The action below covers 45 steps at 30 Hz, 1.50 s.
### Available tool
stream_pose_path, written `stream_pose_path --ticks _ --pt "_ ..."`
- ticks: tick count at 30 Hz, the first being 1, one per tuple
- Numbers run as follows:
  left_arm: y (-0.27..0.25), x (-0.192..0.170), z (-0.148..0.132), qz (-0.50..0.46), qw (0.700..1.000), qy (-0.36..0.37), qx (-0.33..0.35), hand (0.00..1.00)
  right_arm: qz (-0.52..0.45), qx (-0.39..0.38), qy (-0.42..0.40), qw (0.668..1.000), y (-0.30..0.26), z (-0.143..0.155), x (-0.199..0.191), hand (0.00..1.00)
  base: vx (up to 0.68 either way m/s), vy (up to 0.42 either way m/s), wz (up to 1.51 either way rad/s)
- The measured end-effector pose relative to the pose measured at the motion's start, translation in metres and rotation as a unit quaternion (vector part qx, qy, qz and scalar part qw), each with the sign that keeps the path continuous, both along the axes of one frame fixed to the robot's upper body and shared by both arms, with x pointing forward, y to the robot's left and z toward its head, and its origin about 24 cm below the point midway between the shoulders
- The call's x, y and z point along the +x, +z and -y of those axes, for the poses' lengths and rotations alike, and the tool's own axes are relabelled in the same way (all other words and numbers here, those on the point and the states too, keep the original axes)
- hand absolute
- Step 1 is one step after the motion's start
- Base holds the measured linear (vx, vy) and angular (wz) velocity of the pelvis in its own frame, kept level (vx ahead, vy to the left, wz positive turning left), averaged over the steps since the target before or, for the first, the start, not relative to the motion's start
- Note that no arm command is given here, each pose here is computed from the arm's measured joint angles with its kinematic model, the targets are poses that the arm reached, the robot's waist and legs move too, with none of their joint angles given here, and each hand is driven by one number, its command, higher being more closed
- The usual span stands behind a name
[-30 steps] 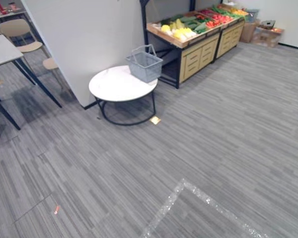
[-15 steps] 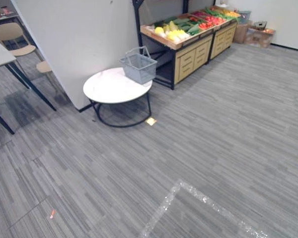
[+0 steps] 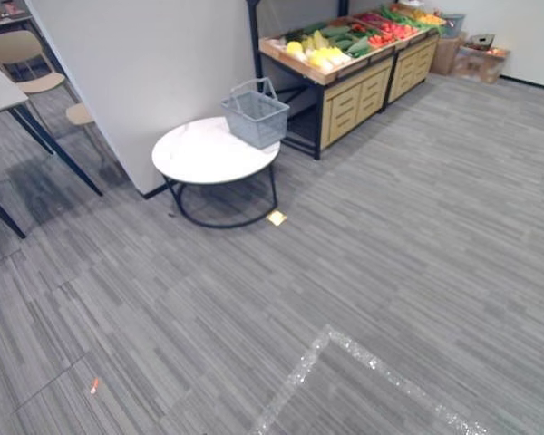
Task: Pick vegetable in the basket
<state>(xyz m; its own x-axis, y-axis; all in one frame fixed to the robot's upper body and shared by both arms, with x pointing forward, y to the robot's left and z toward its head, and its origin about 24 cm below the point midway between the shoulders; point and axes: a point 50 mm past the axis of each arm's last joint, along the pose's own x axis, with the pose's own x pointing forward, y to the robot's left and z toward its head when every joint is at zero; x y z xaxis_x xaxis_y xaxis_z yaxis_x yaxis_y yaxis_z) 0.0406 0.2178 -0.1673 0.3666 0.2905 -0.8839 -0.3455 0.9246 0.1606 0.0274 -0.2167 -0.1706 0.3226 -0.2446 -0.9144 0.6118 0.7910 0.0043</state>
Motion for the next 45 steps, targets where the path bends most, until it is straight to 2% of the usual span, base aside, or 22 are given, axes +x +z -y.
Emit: stream_pose_path --ticks 9,16,21,27,28,31,38,41,45 --pt "0.000 0.009 0.002 0.027 0.998 0.039 -0.047 0.00 0.016 0.003 -0.004 1.000 0.001 0.001 0.009 0.00 -0.04 -0.028 -0.06" --pt "0.001 0.005 0.003 0.052 0.990 0.117 -0.066 0.00 0.020 -0.012 0.000 1.000 0.004 0.012 0.005 0.00 0.03 -0.058 0.13" --pt "0.001 0.004 0.007 0.059 0.986 0.140 -0.074 0.00 0.064 -0.016 0.019 0.998 0.009 0.011 0.039 0.00 0.22 0.078 -0.04" --pt "0.001 0.000 0.008 0.065 0.981 0.168 -0.070 0.00 0.100 -0.022 0.086 0.991 0.015 0.002 0.068 0.00 0.51 0.303 -0.32" --pt "0.002 -0.011 -0.003 0.051 0.983 0.170 -0.056 0.00 0.097 -0.001 0.095 0.991 0.011 -0.014 0.069 0.00 0.74 0.407 -0.41" --pt "0.002 -0.005 -0.006 0.047 0.987 0.144 -0.050 0.00 0.103 0.011 0.107 0.989 0.011 -0.022 0.072 0.00 0.50 0.268 -0.12" --pt "0.004 0.007 -0.006 0.041 0.997 0.054 -0.040 0.00 0.079 0.002 0.086 0.993 0.008 -0.011 0.051 0.00 0.57 0.254 0.11" --pt "0.004 0.019 0.001 0.053 0.996 0.048 -0.047 0.00 0.074 -0.009 0.066 0.995 0.008 -0.001 0.044 0.00 0.36 0.026 0.16" --pt "0.003 0.029 0.011 0.071 0.992 0.084 -0.062 0.00 0.066 -0.010 0.041 0.997 0.007 0.001 0.032 0.00 0.36 -0.158 0.25"
